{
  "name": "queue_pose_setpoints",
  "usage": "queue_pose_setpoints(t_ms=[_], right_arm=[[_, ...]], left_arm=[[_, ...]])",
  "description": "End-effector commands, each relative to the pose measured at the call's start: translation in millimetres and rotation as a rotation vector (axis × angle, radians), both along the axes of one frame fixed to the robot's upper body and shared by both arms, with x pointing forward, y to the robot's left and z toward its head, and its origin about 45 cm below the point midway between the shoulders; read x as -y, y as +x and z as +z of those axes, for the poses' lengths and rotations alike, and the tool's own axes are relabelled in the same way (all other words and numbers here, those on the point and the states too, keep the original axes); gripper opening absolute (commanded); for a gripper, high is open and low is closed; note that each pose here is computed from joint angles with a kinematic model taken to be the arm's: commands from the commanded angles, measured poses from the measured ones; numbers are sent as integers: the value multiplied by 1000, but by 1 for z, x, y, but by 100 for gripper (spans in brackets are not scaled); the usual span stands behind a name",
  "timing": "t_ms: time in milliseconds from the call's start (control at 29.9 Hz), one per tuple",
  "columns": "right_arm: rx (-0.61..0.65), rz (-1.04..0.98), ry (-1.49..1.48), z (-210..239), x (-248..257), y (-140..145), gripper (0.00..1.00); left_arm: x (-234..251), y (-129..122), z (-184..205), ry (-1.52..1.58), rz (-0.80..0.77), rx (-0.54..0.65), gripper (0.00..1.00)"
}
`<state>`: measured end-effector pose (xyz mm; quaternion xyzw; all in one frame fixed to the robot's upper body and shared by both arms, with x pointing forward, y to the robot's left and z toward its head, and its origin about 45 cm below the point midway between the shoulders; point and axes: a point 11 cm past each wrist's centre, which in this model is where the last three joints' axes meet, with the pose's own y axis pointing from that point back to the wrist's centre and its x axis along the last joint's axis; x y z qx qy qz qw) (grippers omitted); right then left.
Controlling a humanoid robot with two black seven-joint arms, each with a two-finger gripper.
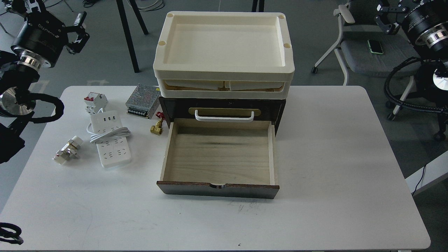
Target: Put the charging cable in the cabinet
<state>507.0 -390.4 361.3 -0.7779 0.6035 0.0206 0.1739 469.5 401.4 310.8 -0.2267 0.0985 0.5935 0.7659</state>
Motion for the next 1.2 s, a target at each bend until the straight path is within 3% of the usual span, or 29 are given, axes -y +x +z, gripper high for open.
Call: queue_pose_setpoints(t_ms=[0, 134, 301, 401, 535, 669, 803, 903, 1171], right_arm=[[-3, 5, 33, -7, -6, 0, 100], [-5, 22, 52, -10, -17, 3, 100], [6, 8, 86, -11, -13, 2, 100], [10, 16, 87, -9, -16, 2, 100], [18, 20, 81, -4, -17, 3, 100], [19, 6, 74, -2, -10, 2, 100], [12, -28, 68, -6, 7, -3, 100], [22, -83, 132, -15, 30, -13, 100], [68, -156, 337, -22, 64, -35, 100]], left_arm=[[0, 0, -1, -1, 2, -1, 100], [-12, -1, 0, -13, 37, 1, 100], [-100, -19, -24, -71, 340, -47, 100], [-102, -21, -32, -237, 453, 55, 100], [-122, -39, -42, -399, 538, 105, 100], [-104, -41, -9, -495, 410, 216, 99], [-75, -73, 91, -327, 124, 361, 100], [-80, -94, 136, -137, 73, 400, 100], [-76, -108, 164, 691, 30, 387, 100]])
